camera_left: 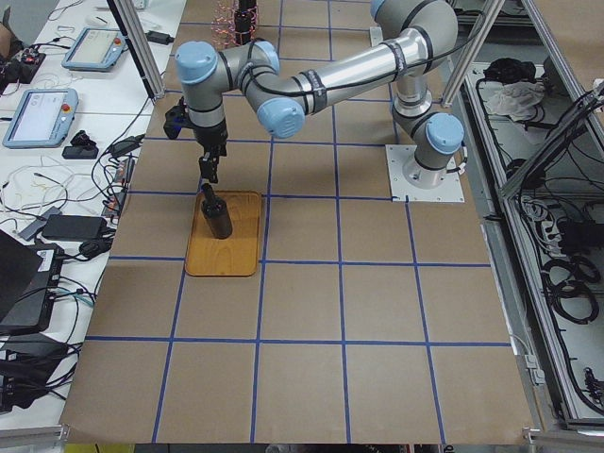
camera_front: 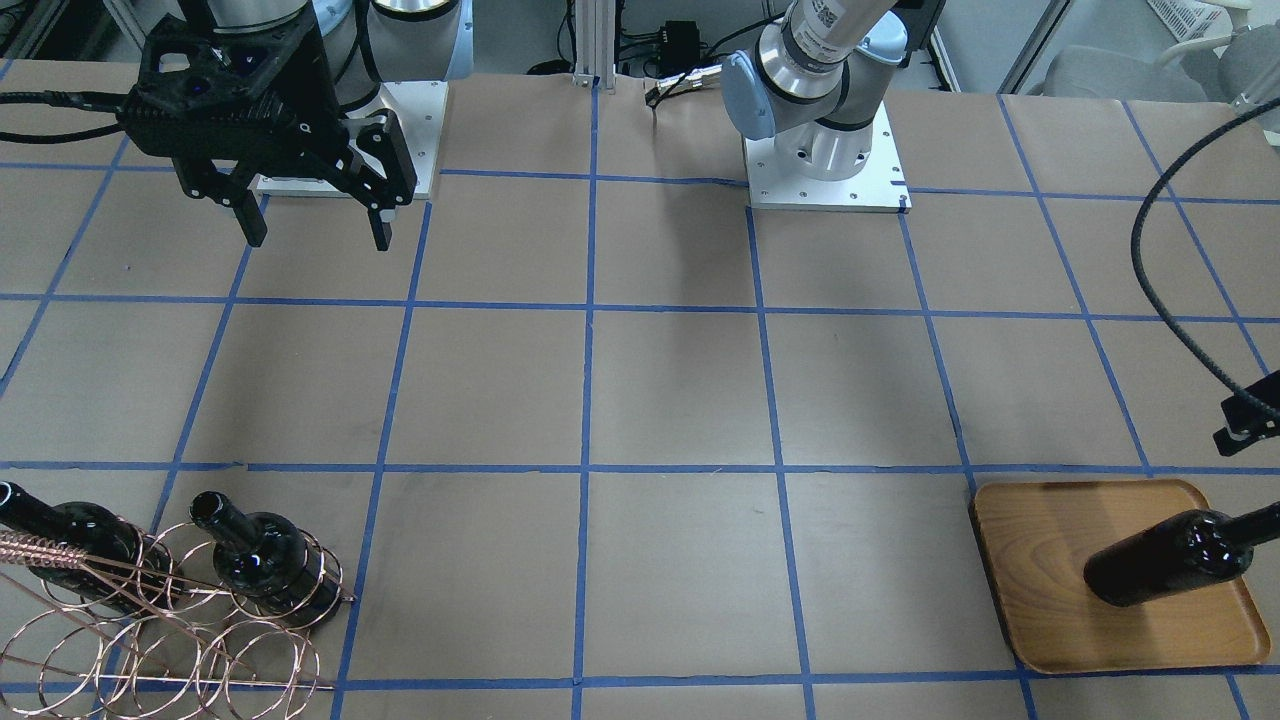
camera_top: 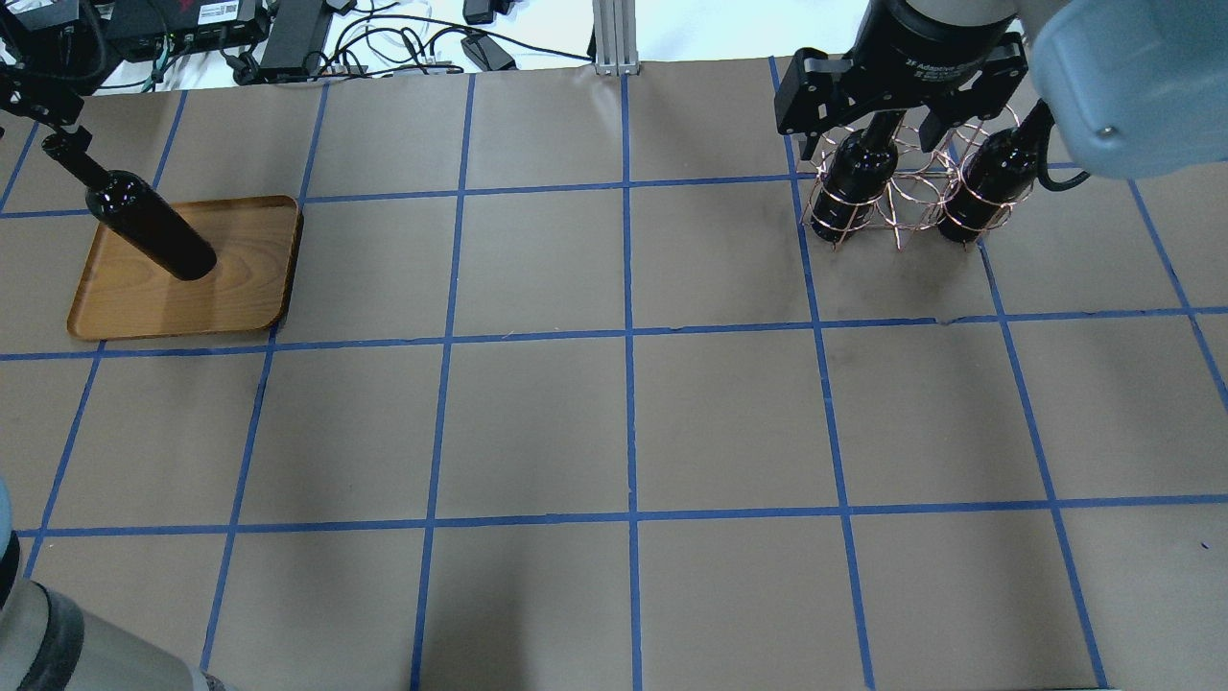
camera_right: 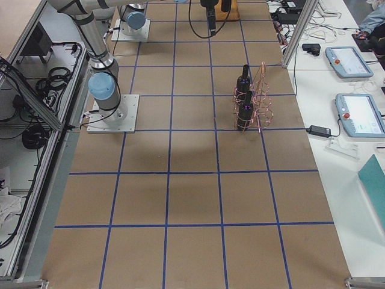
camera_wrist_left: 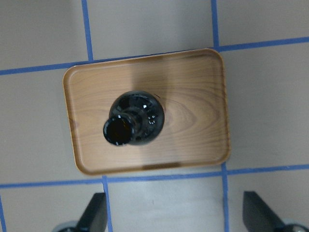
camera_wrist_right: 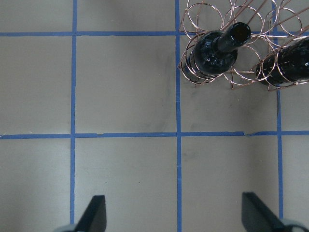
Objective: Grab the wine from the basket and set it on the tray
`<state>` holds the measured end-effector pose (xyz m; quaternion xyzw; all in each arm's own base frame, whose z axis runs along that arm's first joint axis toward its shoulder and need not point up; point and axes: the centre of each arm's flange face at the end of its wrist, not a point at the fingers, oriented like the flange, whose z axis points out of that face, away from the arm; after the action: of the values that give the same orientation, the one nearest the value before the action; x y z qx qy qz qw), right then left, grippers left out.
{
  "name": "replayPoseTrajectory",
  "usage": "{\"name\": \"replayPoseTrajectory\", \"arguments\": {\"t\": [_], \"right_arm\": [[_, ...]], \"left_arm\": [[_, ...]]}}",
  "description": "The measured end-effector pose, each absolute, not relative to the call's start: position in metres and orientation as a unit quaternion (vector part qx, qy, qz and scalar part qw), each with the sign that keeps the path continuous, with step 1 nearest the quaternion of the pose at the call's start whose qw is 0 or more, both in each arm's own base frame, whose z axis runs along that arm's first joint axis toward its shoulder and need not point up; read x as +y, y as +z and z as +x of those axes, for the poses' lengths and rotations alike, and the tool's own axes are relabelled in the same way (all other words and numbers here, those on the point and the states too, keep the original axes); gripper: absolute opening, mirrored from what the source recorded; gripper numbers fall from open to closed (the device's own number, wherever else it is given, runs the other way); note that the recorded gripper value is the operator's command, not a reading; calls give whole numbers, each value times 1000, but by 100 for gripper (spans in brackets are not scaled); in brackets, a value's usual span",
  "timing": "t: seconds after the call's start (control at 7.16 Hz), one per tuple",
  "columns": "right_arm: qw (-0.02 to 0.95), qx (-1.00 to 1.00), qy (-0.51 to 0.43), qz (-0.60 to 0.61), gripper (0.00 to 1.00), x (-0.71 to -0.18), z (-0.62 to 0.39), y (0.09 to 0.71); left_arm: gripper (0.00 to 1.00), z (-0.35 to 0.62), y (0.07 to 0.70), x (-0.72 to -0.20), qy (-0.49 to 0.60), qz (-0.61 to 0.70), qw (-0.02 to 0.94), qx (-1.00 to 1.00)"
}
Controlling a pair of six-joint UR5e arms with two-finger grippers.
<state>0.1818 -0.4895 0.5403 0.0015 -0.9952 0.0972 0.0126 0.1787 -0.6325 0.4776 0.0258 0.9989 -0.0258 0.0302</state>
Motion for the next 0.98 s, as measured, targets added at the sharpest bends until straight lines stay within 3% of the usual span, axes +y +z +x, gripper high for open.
{"name": "replayPoseTrajectory", "arguments": {"t": [0.56,0.98], "right_arm": [[4,-997,80,-4,100,-486,183,542],[-2,-998,70,-6,100,-483,183,542]], "left_arm": [[100,-22,544,-587,-62,-23,29,997],[100,-123,546,-542,-63,11,16,998]]}}
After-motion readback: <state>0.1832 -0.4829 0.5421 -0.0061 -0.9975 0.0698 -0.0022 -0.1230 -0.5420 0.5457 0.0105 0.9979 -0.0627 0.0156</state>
